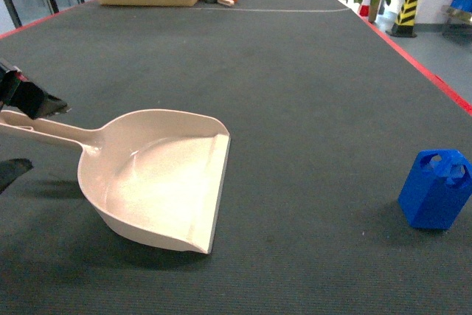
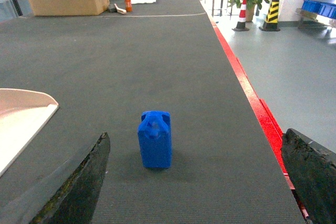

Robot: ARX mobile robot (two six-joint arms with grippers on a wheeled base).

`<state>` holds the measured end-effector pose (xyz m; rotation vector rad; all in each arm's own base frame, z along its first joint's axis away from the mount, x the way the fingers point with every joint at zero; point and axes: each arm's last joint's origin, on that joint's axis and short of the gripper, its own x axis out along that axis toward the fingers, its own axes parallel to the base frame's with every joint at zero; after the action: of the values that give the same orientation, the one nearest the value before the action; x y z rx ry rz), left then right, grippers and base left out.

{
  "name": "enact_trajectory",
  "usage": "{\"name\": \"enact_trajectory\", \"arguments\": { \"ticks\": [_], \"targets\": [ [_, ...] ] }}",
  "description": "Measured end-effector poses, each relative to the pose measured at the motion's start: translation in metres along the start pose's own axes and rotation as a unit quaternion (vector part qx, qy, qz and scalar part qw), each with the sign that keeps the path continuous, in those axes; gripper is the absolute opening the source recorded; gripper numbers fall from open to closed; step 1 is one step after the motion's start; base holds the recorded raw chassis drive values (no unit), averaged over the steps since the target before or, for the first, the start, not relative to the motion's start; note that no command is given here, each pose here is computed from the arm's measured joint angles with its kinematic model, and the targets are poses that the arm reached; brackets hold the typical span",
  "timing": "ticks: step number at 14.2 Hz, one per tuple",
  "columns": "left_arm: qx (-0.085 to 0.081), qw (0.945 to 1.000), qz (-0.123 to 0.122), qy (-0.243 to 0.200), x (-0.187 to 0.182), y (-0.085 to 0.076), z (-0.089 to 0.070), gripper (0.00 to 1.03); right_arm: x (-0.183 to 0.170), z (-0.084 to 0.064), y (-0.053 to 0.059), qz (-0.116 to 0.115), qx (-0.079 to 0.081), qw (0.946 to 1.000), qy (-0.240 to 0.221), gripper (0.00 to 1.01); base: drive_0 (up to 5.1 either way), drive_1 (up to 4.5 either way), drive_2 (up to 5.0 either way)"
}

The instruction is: Place part in tray to right shelf

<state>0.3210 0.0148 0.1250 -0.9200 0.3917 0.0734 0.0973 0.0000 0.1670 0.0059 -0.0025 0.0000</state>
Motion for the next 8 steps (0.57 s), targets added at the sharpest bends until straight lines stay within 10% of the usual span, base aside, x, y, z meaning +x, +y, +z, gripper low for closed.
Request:
{"name": "enact_trajectory", "arguments": {
  "ticks": [1, 5, 8],
  "targets": [
    [-0.047, 0.9988, -0.011, -0.007, 0.034, 0.003, 0.008, 0.98, 0.000, 0.000, 0.000, 0.000, 0.000, 1.0000, 0.000, 0.98, 0.0, 0.00, 0.0],
    [-0.105, 0.9933, -0.034, -0.036, 0.063, 0.023, 0.017, 0.97, 0.000, 0.000, 0.000, 0.000, 0.000, 1.0000, 0.000, 0.98, 0.0, 0.00, 0.0],
    [-0.122, 0.9918, -0.030, -0.026, 0.072, 0.033, 0.013, 0.57, 0.000, 0.000, 0.000, 0.000, 0.000, 1.0000, 0.000, 0.98, 0.0, 0.00, 0.0]
  ]
}}
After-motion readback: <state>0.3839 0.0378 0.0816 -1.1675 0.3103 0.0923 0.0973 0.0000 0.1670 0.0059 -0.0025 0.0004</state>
